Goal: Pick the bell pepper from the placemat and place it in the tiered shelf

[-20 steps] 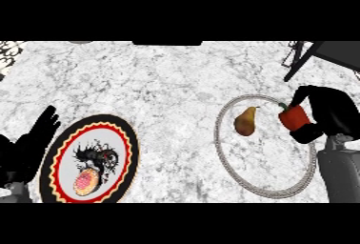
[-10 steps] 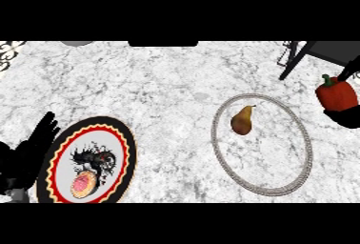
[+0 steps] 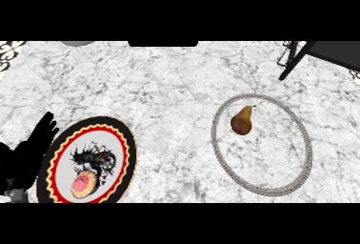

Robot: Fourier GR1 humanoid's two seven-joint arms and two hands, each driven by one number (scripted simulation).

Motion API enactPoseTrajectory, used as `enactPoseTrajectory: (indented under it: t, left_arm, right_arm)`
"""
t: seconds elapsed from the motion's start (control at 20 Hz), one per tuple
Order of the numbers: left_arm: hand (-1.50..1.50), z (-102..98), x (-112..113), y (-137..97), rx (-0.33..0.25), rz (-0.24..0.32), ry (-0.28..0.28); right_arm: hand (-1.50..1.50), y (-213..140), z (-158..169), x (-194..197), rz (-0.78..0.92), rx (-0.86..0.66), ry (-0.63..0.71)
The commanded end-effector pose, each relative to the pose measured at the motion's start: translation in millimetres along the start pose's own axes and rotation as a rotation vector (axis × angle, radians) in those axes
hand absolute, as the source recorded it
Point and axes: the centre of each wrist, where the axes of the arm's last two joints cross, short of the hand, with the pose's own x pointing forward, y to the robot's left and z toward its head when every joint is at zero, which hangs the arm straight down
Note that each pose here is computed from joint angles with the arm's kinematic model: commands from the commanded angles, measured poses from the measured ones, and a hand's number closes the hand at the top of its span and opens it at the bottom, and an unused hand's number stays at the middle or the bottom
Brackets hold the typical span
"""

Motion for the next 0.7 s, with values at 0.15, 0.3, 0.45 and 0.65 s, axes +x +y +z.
enactPoseTrajectory:
  t: [0.15, 0.3, 0.45, 0.65]
  left_arm:
    - [0.00, 3, 11, -16, -0.011, 0.003, -0.003]
    - [0.00, 10, -1, 9, -0.024, -0.018, -0.017]
    - [0.00, -9, 6, 9, 0.008, -0.004, -0.023]
    - [0.00, -2, -3, -12, -0.025, 0.005, -0.012]
  right_arm:
    - [1.50, -48, 5, 39, -0.045, -0.145, -0.011]
    - [1.50, -59, -17, 32, -0.006, -0.187, 0.023]
    - [1.50, -84, -16, 43, 0.149, -0.236, 0.068]
    - [1.50, -87, -37, 51, 0.175, -0.242, 0.068]
